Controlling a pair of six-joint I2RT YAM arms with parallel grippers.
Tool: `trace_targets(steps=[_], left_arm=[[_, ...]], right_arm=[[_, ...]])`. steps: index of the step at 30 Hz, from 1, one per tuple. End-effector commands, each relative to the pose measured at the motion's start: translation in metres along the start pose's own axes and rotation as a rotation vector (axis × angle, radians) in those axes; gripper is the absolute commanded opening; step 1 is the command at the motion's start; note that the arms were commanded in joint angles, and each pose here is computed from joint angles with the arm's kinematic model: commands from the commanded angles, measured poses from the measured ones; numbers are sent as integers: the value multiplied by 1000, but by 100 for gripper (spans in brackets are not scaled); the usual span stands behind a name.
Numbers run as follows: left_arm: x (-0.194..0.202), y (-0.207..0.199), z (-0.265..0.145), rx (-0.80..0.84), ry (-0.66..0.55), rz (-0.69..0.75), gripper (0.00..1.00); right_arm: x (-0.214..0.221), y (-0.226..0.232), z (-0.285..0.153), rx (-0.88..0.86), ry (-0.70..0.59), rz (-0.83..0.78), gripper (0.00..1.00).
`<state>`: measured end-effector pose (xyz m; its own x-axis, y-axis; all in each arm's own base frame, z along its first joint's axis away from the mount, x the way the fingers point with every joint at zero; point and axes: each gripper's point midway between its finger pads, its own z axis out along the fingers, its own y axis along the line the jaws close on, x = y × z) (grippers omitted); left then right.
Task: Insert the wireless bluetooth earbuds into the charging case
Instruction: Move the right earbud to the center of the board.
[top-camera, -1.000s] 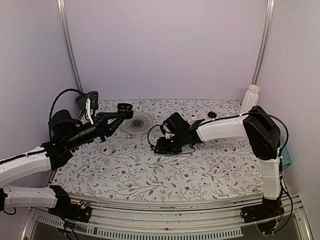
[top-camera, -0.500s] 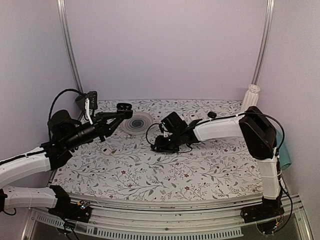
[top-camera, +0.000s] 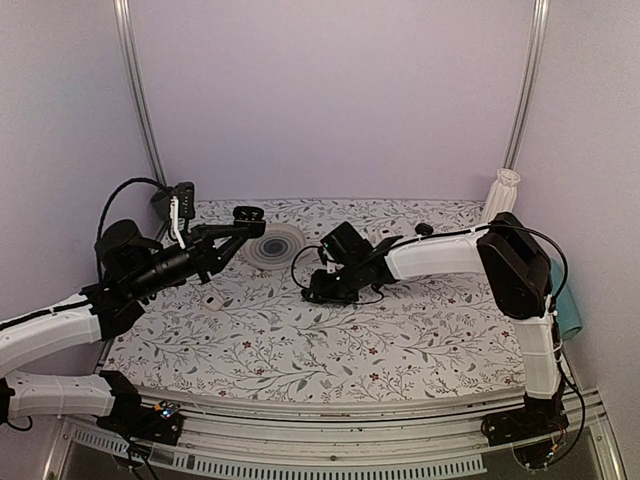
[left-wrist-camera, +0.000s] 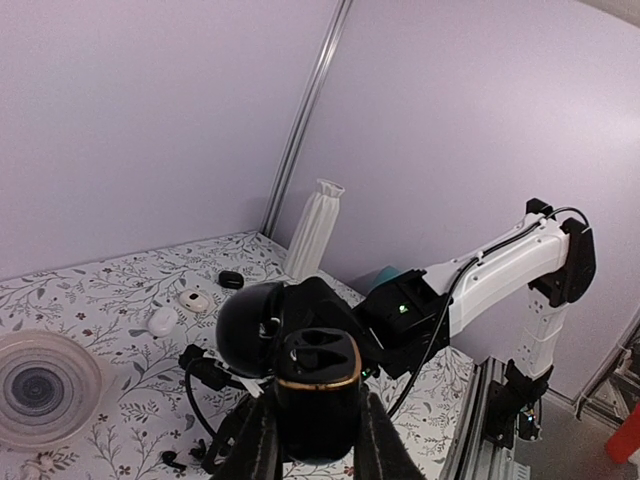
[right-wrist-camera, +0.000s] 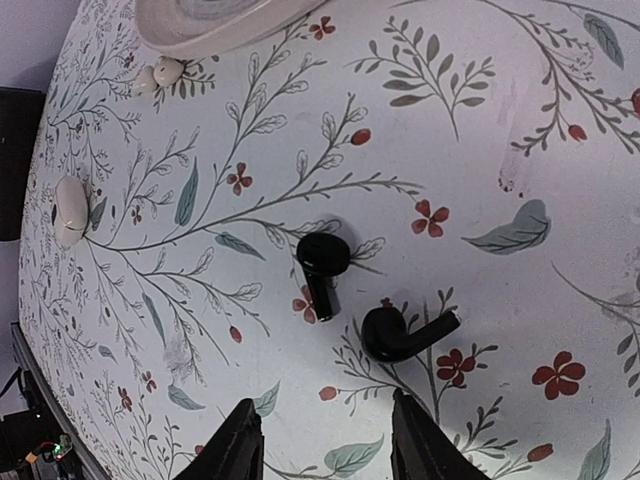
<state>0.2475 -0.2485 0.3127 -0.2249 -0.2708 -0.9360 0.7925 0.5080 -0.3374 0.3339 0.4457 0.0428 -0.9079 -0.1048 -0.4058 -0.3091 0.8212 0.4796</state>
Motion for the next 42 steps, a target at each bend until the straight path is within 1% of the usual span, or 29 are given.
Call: trace_targets(steps=[1,14,23,27,28,30,34,42], left_arm=[[-3,0,-2,8,-15,-3,0],[-6,0,-2,9,-13,2,0],[-8,-2,1,16,-9,7,0],[-8,-2,4,22,-2,3,0],[-8,-2,4,24,-1,3,0],[-8,-2,6,28,1,1,0],[-7,-2,7,29,1,0,0],[-7,-2,8,35,1,-8,0]], right_arm=[[9,-8,15,21,17,18,44],[-15,-14,29,47,-16,19,43],[-22,-30,34,135,-39,-7,43],[-30,-33,33,147,-56,-8,43],[-32,-32,32,149,-60,-12,43],[-24,-43,43,179,-37,-23,40],[-23,-48,44,214,-34,-47,34],[-16,-51,42,308,-44,-110,33]])
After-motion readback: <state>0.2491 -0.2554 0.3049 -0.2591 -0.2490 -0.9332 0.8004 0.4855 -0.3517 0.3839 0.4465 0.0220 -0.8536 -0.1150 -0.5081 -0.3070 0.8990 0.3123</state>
